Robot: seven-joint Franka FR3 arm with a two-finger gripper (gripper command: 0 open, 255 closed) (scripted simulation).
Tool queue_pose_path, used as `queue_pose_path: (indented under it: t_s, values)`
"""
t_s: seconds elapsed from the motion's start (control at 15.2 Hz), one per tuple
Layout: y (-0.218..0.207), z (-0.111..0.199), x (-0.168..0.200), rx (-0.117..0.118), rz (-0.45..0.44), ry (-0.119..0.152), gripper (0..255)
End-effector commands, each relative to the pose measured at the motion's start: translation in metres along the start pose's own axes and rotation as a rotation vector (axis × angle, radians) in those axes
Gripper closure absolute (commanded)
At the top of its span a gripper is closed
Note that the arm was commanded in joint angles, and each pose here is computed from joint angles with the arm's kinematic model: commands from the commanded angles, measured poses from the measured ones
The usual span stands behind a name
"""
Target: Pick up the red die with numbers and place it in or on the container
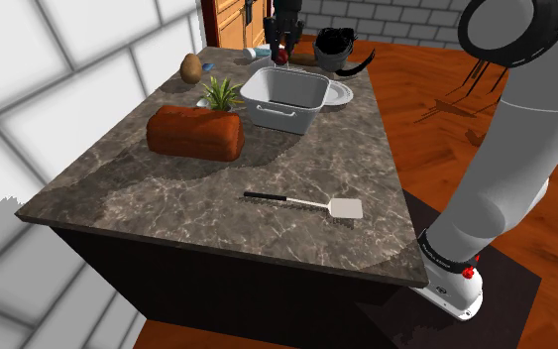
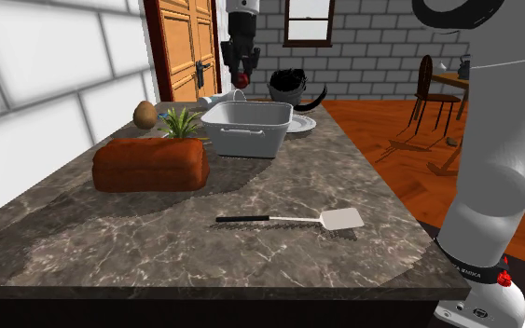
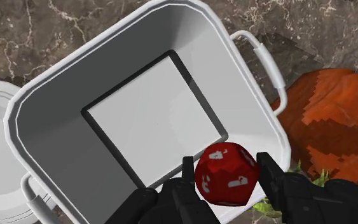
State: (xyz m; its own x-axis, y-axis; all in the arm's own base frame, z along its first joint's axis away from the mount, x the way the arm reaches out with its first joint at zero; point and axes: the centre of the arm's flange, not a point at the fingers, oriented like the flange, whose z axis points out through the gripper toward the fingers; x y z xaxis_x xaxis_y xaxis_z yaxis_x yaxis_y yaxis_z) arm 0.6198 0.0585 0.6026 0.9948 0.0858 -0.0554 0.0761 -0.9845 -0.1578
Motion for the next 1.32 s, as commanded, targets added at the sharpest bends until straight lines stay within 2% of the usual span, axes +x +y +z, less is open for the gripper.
queue_pose_path:
  t_s: [0.0, 0.07, 0.99, 1.25]
  values:
    - [0.028, -0.003, 0.002, 0.000, -0.001, 0.000, 255]
    - [0.046, -0.006, 0.005, 0.000, -0.001, 0.000, 255]
    - [0.058, 0.067, 0.009, 0.000, -0.001, 0.000, 255]
    - [0.058, 0.069, 0.009, 0.000, -0.001, 0.000, 255]
